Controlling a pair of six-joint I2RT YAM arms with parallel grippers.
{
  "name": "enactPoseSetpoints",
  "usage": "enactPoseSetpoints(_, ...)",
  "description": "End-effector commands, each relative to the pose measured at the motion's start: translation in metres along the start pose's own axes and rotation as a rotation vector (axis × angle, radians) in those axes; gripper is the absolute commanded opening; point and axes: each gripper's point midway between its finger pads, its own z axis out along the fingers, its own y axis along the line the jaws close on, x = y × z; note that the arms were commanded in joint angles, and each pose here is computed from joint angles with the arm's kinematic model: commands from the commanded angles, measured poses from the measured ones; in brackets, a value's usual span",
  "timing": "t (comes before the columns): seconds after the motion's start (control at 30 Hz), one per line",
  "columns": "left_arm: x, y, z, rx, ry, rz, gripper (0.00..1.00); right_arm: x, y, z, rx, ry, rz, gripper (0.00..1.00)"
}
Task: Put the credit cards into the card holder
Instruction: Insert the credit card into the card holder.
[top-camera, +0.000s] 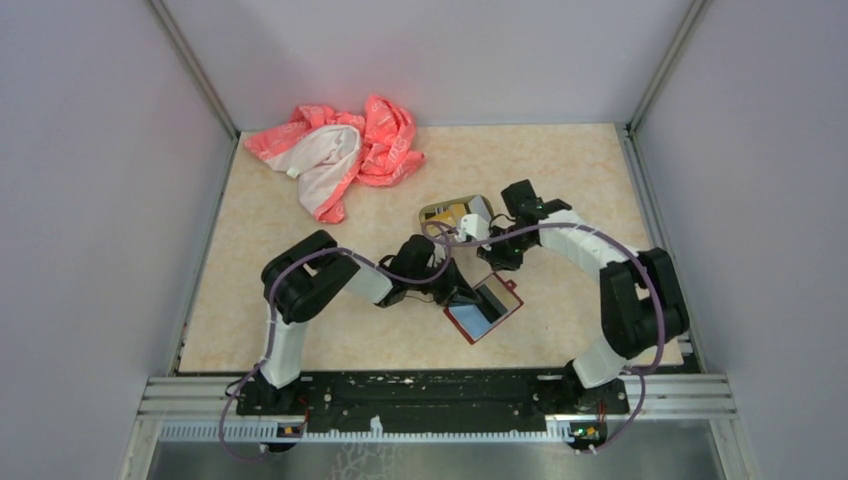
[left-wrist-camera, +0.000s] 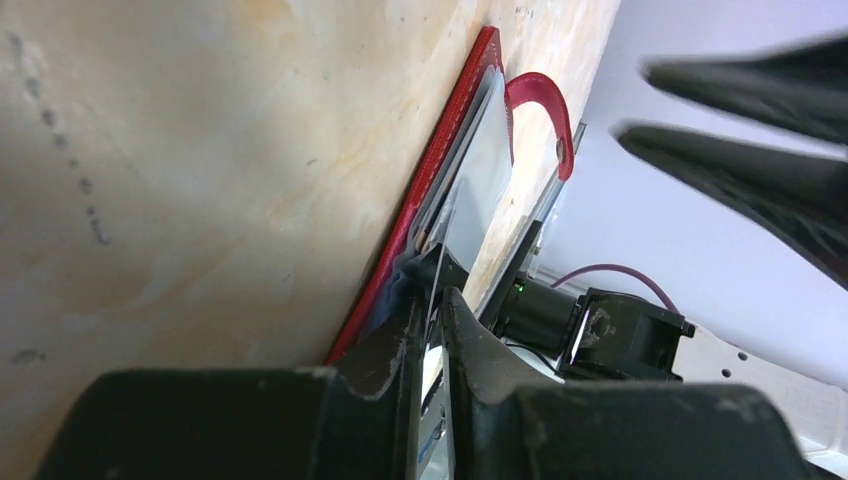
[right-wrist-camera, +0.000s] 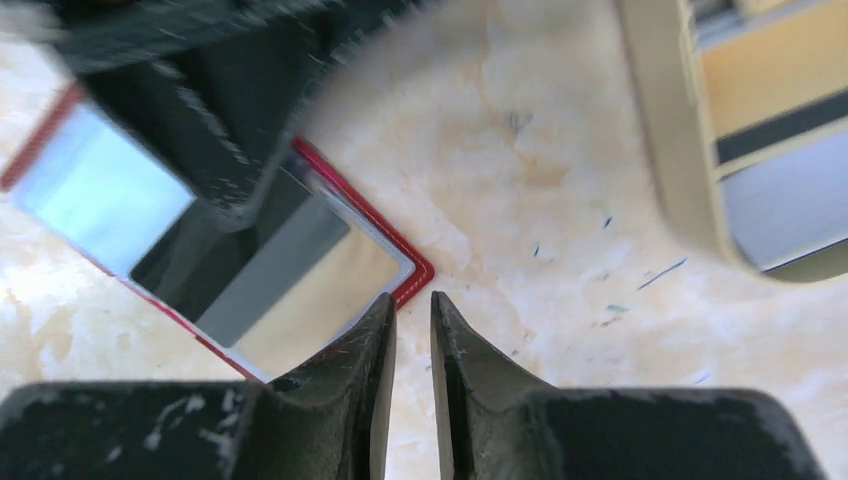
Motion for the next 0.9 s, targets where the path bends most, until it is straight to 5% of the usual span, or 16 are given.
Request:
enactPoseSetpoints(0.0, 0.007, 0.040, 0.000, -0.093, 0.000, -0.047, 0.19, -0.050, 0.041, -0.029, -0.112, -0.283, -0.273, 0.19)
enactPoseSetpoints(0.13, 0.007, 0.039, -0.002, -0.088, -0.002, -0.046, 0.21, -0.058, 0.103, -0.032, -0.286, -0.430, -0.613, 0.19)
enactPoseSetpoints(0.23, 0.006, 0.040, -0.002, -0.085, -0.004, -0.045, 0.22, -0.058, 0.126, -0.025, -0.369, -0.456, -0.707, 0.15)
enactPoseSetpoints(0.87, 0.006, 0.044, 0.000, -0.078, 0.003, -0.050, 0.22, -0.035, 0.114, 0.043, -0.303, -0.040, -0.708, 0.07)
